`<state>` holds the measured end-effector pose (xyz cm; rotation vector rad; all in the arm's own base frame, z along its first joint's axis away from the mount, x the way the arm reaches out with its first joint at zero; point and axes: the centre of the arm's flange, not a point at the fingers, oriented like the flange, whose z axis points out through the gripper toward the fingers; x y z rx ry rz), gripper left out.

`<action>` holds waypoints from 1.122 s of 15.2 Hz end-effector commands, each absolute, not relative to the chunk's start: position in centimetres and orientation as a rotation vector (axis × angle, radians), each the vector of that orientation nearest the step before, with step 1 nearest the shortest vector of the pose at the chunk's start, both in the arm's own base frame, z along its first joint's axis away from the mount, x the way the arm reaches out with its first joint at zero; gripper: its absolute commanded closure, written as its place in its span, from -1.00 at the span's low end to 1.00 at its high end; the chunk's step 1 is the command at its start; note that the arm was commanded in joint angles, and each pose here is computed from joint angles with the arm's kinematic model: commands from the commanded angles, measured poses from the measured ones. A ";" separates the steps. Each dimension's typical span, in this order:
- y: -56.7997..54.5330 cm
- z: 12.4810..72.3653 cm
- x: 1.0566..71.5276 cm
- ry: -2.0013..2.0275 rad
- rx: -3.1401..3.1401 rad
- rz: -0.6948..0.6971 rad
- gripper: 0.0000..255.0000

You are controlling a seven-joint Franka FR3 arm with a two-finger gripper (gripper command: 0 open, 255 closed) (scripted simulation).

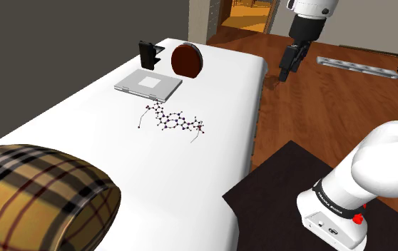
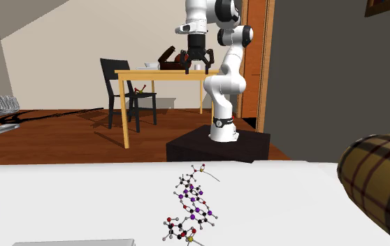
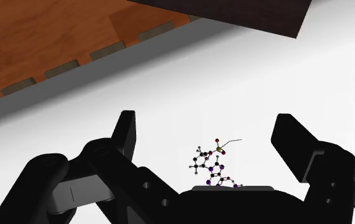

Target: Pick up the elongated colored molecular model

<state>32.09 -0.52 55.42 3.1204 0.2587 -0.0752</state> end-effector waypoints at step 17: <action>6.6 40.5 43.8 0.405 3.079 0.076 -1.00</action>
